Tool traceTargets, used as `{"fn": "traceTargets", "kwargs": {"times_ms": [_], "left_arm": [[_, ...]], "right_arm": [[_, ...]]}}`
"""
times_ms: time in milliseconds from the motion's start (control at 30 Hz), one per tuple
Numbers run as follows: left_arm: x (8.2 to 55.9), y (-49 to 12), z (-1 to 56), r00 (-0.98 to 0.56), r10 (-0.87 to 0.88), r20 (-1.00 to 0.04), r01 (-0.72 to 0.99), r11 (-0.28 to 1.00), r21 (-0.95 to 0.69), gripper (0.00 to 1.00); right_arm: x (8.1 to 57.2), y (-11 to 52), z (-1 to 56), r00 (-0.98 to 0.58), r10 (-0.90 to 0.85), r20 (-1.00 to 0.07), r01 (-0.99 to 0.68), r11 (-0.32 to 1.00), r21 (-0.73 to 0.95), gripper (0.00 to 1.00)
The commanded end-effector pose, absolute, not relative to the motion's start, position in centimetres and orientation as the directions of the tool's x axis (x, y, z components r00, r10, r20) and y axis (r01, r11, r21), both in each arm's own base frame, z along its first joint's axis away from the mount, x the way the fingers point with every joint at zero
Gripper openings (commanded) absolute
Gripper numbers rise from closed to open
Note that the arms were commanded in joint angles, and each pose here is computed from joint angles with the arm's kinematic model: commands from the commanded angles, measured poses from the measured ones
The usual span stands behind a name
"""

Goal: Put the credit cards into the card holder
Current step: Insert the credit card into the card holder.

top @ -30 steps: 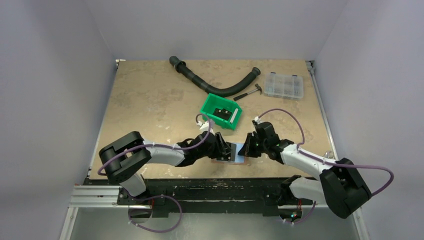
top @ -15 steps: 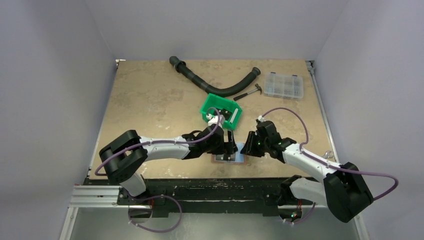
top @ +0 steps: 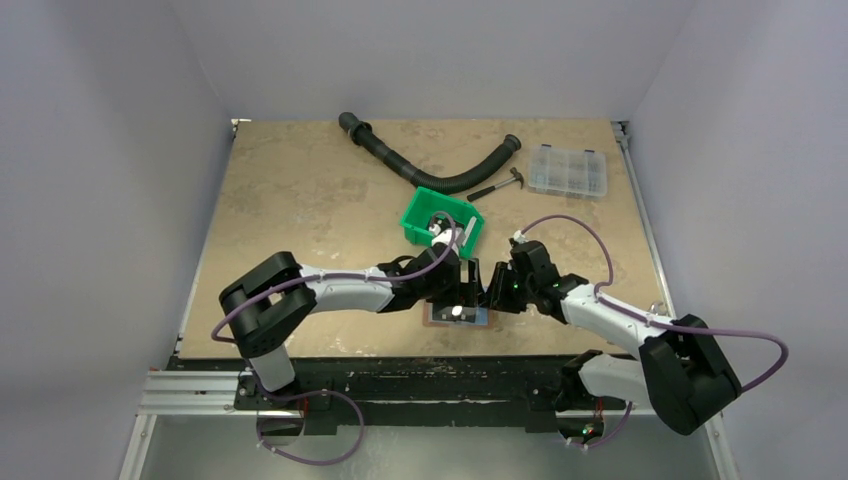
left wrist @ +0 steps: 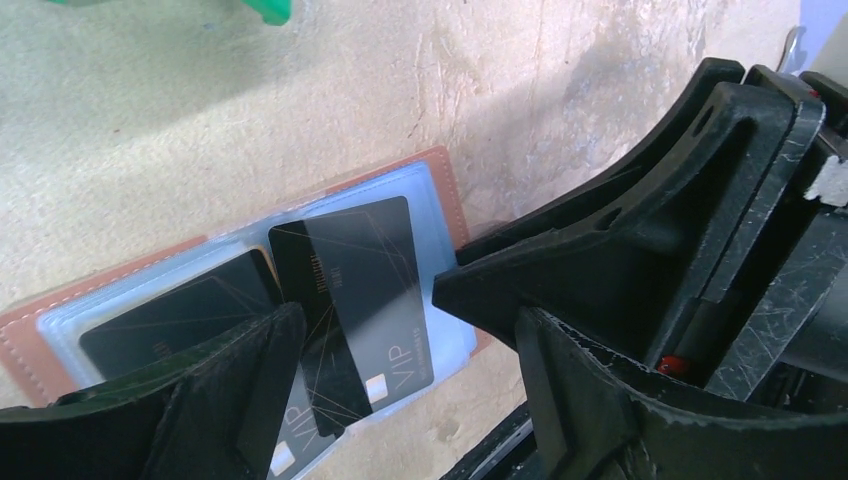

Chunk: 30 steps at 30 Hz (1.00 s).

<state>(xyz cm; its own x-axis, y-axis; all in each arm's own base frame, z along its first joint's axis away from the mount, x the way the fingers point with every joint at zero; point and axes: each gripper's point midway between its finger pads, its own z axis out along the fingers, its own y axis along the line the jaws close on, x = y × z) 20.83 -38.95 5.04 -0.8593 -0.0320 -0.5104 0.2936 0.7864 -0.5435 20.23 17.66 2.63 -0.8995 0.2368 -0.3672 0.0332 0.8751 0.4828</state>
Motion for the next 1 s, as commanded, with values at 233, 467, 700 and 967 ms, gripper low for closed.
{"fn": "traceTargets", "kwargs": {"times_ms": [233,467,700,967], "left_arm": [[17.3,-39.7,4.2,-0.954,-0.014,-0.298,0.229,0.606,-0.762,0.81],[17.2,-39.7,7.5,-0.954,-0.032,-0.299,0.236,0.537,-0.81,0.82],[18.6,-37.6,7.0,-0.916,0.006,-0.401,0.302,0.669,-0.68,0.83],[18.5,-37.5,4.9,-0.917,0.065,-0.395,0.32,0.713,-0.624,0.84]], "right_arm": [[19.8,20.3,3.7,-0.903,0.282,-0.323,0.01,0.767,0.641,0.32],[19.8,19.9,4.3,-0.886,0.331,-0.324,0.039,0.75,0.66,0.33],[20.0,17.8,3.8,-0.878,0.296,-0.375,0.047,0.835,0.549,0.39],[19.9,18.5,3.4,-0.897,0.253,-0.363,0.008,0.83,0.558,0.41]]}}
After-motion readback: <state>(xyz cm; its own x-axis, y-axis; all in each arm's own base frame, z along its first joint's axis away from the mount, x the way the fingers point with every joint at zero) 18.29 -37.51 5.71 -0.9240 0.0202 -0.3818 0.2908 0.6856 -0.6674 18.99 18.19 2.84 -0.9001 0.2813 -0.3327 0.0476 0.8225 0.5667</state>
